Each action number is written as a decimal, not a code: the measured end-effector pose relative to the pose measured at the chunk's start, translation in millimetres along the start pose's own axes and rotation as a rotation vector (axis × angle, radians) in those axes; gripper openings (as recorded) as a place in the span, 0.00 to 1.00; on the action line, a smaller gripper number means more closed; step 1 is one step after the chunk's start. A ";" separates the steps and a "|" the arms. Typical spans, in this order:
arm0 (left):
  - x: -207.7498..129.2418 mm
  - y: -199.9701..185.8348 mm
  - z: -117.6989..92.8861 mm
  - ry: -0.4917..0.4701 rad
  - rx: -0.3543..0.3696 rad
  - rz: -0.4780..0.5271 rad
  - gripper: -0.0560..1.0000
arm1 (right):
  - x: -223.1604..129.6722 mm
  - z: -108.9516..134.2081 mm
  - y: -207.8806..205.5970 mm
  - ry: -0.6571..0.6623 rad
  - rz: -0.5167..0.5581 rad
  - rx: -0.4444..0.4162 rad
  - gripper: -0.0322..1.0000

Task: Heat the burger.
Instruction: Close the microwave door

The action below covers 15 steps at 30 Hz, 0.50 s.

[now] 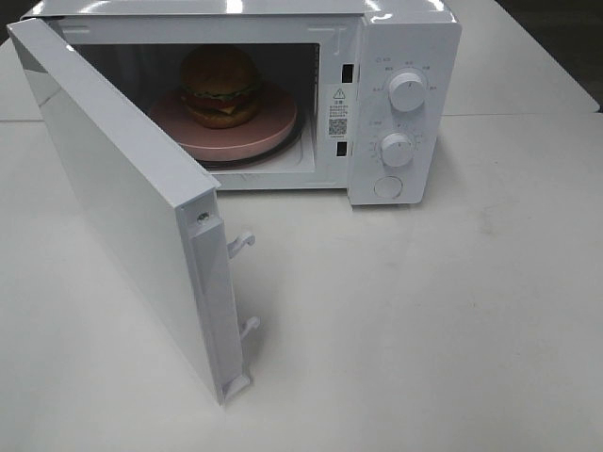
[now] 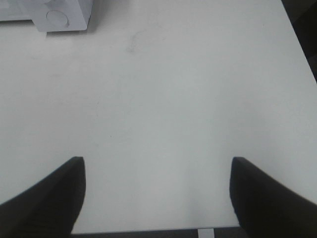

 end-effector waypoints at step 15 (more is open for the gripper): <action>0.0 0.0 0.0 0.000 0.000 0.000 0.99 | -8.7 -6.2 -15.5 0.030 -0.155 0.044 0.77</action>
Point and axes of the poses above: a point on each arm's last joint axis where the gripper is mounted, y pointing out along that axis toward the gripper, z along the wrist's bending axis when the last joint is at zero, x = y × z, the point moved 7 cm from there along y, pointing out along that axis toward the gripper, and after that the axes turned 14 degrees about y, right-handed, at the moved point
